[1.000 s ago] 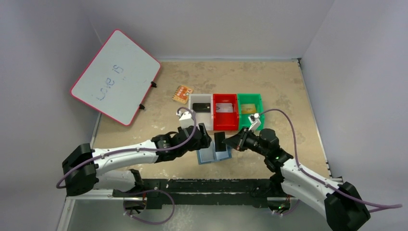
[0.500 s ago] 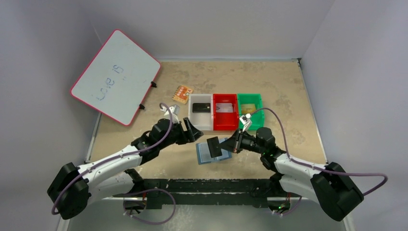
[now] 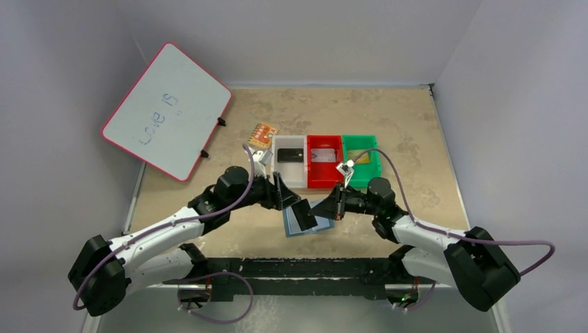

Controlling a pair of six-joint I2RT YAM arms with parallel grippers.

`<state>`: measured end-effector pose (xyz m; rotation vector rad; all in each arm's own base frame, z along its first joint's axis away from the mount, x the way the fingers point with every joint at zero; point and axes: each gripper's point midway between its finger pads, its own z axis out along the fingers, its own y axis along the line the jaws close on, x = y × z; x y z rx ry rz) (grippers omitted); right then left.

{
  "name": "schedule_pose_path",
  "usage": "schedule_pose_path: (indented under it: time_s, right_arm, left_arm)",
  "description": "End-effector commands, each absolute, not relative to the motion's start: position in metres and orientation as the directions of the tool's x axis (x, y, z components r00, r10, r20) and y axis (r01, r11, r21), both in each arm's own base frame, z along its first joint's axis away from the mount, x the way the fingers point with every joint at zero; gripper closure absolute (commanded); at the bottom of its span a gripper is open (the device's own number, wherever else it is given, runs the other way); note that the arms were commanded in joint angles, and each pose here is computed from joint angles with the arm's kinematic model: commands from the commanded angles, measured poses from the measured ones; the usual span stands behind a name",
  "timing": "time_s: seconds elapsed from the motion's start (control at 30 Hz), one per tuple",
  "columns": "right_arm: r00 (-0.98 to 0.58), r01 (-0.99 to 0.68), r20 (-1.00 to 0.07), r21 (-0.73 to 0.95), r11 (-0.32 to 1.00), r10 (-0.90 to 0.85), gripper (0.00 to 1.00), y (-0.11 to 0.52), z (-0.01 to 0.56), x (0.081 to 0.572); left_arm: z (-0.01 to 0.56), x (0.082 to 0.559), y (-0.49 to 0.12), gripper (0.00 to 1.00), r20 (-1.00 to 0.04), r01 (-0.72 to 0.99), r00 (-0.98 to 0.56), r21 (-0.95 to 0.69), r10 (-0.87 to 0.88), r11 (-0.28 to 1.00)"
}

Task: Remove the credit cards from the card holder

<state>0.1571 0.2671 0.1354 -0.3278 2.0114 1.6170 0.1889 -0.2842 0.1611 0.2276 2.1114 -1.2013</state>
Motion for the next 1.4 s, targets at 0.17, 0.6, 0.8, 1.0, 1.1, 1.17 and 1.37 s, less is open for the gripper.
schedule_pose_path:
  time_s: [0.17, 0.6, 0.8, 1.0, 1.1, 1.17, 1.37]
  right_arm:
    - [-0.721, -0.689, -0.692, 0.721, 0.075, 0.019, 1.0, 0.277, 0.176, 0.142]
    - [-0.685, -0.728, -0.727, 0.686, -0.003, -0.039, 1.0, 0.278, 0.184, 0.132]
    - [-0.672, -0.738, -0.738, 0.674, -0.023, -0.052, 1.0, 0.279, 0.187, 0.131]
    - [-0.685, -0.728, -0.727, 0.686, 0.007, -0.048, 0.92, 0.28, 0.184, 0.136]
    - [-0.681, -0.731, -0.731, 0.682, -0.002, -0.049, 0.79, 0.281, 0.187, 0.137]
    - [-0.676, -0.736, -0.735, 0.677, -0.004, -0.047, 0.69, 0.282, 0.19, 0.138]
    - [-0.663, -0.746, -0.745, 0.666, -0.028, -0.069, 0.68, 0.282, 0.194, 0.135]
  left_arm:
    - [0.19, 0.164, -0.3, 0.36, -0.711, 0.682, -0.694, -0.594, 0.118, 0.426]
    - [0.194, 0.134, -0.299, 0.7, -0.684, 0.718, -0.693, -0.622, 0.229, 0.313]
    - [0.197, 0.134, -0.304, 0.95, -0.679, 0.718, -0.695, -0.634, 0.236, 0.288]
    - [0.199, 0.134, -0.305, 1.0, -0.677, 0.709, -0.703, -0.645, 0.218, 0.284]
    - [0.201, 0.133, -0.306, 1.0, -0.678, 0.706, -0.706, -0.652, 0.204, 0.276]
    - [0.202, 0.132, -0.306, 1.0, -0.678, 0.705, -0.708, -0.656, 0.198, 0.27]
    - [0.204, 0.133, -0.306, 1.0, -0.682, 0.706, -0.706, -0.655, 0.194, 0.269]
